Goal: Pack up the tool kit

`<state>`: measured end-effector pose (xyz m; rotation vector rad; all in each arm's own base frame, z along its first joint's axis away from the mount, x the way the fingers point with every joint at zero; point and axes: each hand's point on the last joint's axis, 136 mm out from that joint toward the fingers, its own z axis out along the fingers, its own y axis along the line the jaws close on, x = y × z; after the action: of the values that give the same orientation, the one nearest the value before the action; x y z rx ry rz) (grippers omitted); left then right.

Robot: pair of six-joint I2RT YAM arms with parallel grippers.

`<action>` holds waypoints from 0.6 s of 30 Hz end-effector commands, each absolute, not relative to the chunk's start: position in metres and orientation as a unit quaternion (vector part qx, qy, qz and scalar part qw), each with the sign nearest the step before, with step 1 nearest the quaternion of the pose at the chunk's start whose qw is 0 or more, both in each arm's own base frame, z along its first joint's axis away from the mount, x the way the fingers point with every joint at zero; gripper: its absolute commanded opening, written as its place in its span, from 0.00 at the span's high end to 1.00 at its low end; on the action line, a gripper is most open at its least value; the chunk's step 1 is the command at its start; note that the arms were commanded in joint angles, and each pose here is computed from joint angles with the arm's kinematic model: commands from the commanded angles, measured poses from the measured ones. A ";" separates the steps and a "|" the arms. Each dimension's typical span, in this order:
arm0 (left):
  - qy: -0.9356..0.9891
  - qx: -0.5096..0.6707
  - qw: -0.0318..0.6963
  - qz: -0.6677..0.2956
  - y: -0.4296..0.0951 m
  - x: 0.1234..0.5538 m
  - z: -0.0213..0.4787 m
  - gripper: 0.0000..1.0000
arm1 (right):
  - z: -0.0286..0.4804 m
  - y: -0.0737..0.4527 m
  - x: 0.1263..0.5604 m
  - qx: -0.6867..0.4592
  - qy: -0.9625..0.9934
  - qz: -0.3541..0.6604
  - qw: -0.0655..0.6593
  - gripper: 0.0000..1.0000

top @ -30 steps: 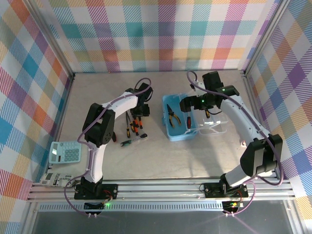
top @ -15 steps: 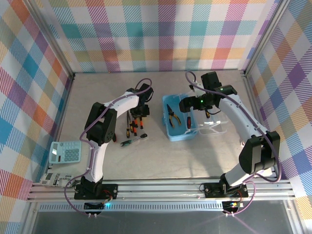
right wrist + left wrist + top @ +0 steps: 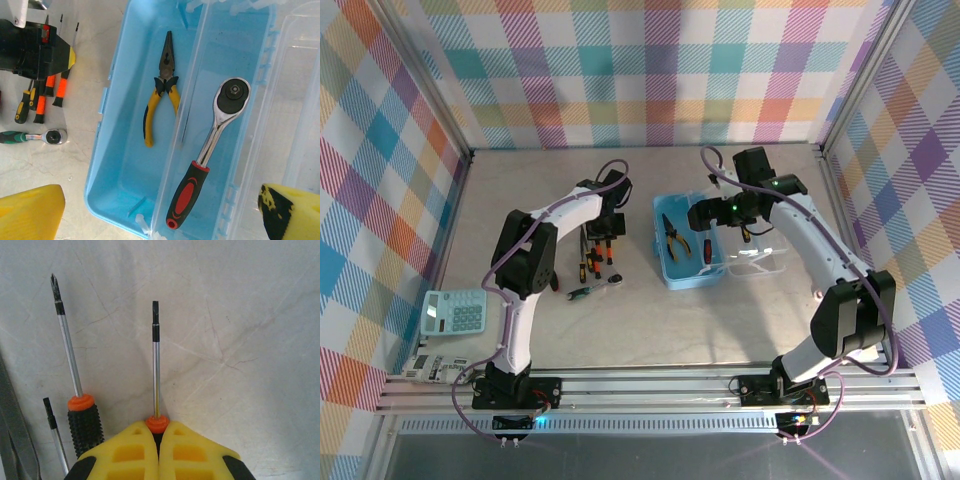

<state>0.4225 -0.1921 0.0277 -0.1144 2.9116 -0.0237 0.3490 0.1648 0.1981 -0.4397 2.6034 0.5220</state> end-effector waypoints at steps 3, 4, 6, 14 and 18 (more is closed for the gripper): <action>0.989 -0.018 0.128 -0.079 -0.208 0.410 0.077 1.00 | 0.237 0.168 0.339 -0.169 0.928 0.210 0.258 0.01; 0.986 -0.015 0.132 -0.099 -0.213 0.408 0.087 1.00 | 0.239 0.170 0.337 -0.171 0.926 0.216 0.258 0.01; 0.976 -0.010 0.143 -0.165 -0.231 0.405 0.112 1.00 | 0.246 0.174 0.333 -0.176 0.920 0.235 0.261 0.01; 0.916 0.016 0.173 -0.361 -0.290 0.391 0.202 1.00 | 0.270 0.210 0.320 -0.184 0.882 0.339 0.270 0.01; 0.882 0.027 0.190 -0.431 -0.315 0.384 0.236 1.00 | 0.277 0.236 0.318 -0.191 0.863 0.382 0.269 0.09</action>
<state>0.3967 -0.2870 0.2113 0.0384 2.5556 -0.9840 0.3241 0.2116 0.2611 -0.4906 2.4043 0.8670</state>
